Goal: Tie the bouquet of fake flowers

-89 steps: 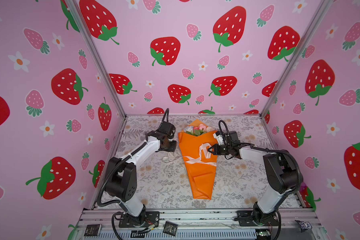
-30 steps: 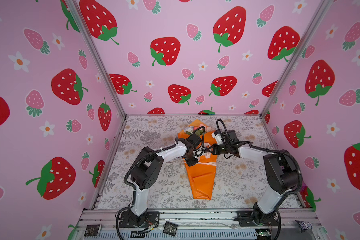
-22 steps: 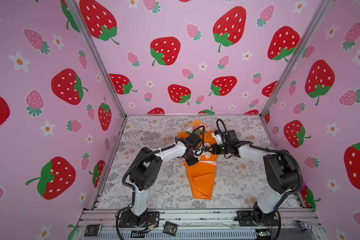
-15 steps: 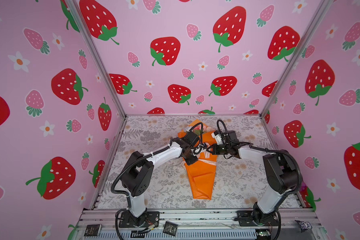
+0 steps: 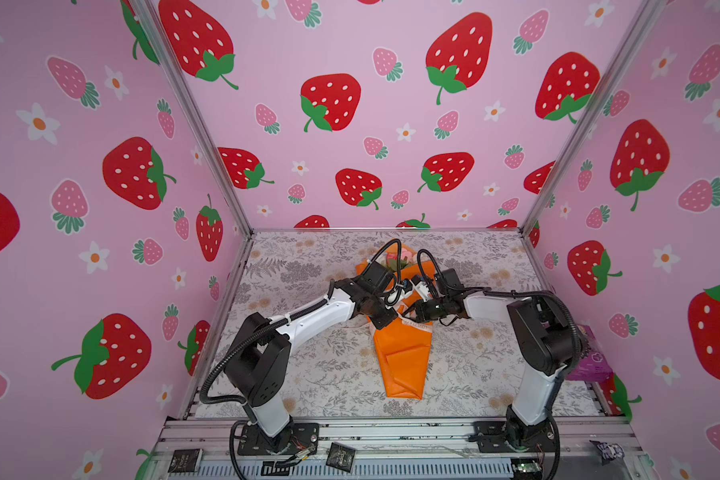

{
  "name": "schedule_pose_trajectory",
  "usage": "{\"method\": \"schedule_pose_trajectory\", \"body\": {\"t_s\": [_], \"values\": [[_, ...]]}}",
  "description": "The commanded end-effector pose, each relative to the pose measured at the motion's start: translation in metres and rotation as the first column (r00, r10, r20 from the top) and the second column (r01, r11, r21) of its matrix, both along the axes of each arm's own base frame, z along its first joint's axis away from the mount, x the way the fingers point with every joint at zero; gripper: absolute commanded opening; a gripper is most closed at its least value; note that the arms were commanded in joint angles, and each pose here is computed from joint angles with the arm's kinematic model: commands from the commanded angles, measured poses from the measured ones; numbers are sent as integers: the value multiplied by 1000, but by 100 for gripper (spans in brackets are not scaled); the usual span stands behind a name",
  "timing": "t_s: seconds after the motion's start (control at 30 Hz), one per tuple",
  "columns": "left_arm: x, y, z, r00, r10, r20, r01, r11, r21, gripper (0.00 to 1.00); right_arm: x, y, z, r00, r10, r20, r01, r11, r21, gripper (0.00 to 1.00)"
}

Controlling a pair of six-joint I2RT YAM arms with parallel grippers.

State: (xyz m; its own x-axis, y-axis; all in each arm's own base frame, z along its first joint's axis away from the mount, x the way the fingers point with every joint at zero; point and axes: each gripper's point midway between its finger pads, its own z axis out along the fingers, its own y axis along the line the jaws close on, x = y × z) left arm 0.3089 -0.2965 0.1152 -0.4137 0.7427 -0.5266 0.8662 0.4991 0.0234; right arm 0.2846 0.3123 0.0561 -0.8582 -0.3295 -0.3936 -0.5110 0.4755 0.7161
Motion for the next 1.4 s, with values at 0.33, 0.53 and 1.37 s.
{"method": "schedule_pose_trajectory", "body": {"t_s": [0.33,0.53,1.37], "values": [[5,-1,1,999,31,10,-31,999,-18,0,18,-16,45,987,-42,154,50,998,-47,34],[8,-4,1,999,40,9,-39,999,-26,0,36,-43,62,944,-144,296,192,971,-141,39],[22,1,-14,990,142,-21,-143,990,-13,0,-36,-9,28,550,252,797,-88,966,-244,37]]}}
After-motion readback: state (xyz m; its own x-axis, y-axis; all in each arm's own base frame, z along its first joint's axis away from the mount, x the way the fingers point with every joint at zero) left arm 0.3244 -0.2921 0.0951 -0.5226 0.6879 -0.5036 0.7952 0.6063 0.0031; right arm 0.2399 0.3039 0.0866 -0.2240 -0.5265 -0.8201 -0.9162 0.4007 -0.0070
